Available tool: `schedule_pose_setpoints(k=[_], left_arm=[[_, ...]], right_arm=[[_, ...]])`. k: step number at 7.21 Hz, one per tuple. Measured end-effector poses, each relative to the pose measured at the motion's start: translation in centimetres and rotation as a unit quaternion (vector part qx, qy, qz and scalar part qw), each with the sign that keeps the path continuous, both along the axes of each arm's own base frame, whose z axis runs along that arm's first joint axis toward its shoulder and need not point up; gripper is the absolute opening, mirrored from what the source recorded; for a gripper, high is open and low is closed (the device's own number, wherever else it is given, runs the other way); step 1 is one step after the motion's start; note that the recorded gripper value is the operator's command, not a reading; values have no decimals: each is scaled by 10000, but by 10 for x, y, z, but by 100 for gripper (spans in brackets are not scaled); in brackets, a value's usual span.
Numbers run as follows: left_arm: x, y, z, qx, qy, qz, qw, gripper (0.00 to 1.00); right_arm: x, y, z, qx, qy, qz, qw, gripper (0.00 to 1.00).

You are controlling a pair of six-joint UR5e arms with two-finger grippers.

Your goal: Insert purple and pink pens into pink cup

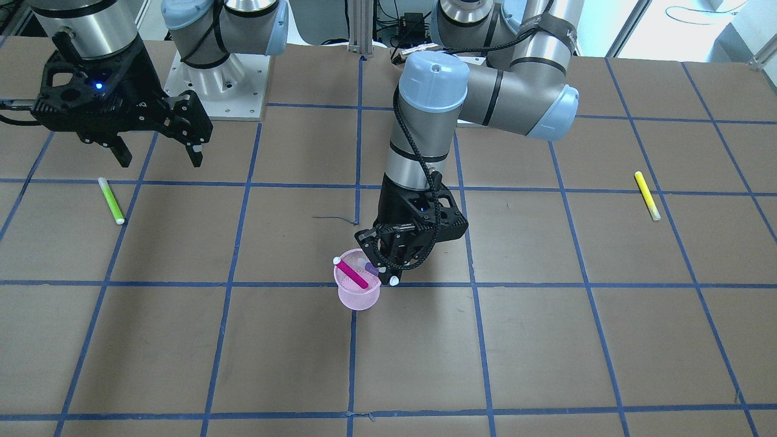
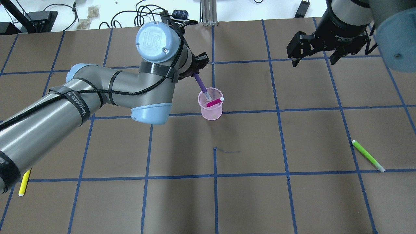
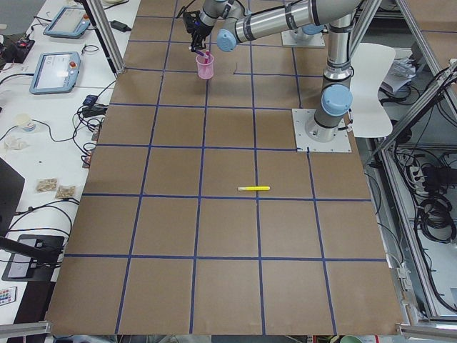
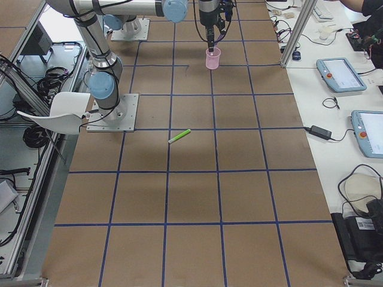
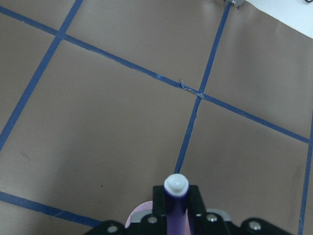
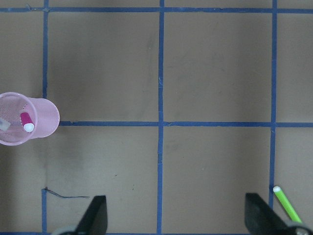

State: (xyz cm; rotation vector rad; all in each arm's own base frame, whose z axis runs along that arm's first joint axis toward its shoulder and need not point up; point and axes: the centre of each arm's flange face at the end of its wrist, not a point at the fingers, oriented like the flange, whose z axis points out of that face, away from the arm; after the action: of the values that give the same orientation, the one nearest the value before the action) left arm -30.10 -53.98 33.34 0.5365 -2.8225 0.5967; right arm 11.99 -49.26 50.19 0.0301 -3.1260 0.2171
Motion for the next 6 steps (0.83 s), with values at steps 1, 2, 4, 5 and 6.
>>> schedule_pose_setpoints(k=[1,2,4,5,6], left_arm=[[-1,0,-2,6,-14,-21,10000,0],[-1,0,-6,31,-31,-30,10000,0],[-3,-3,-24,56,-47,-35,10000,0],[-5,-4,-30,47,-43,-46,10000,1],[-7,-3,-34,44,-41,-64,10000,30]], right_arm=[[-1,-1,3,6,62,-7,10000,100],[-1,-3,6,23,67,-6,10000,100],[0,-8,11,107,5,2,9999,100],[0,-9,12,143,-10,4,9999,100],[1,-9,11,161,-14,4,9999,100]])
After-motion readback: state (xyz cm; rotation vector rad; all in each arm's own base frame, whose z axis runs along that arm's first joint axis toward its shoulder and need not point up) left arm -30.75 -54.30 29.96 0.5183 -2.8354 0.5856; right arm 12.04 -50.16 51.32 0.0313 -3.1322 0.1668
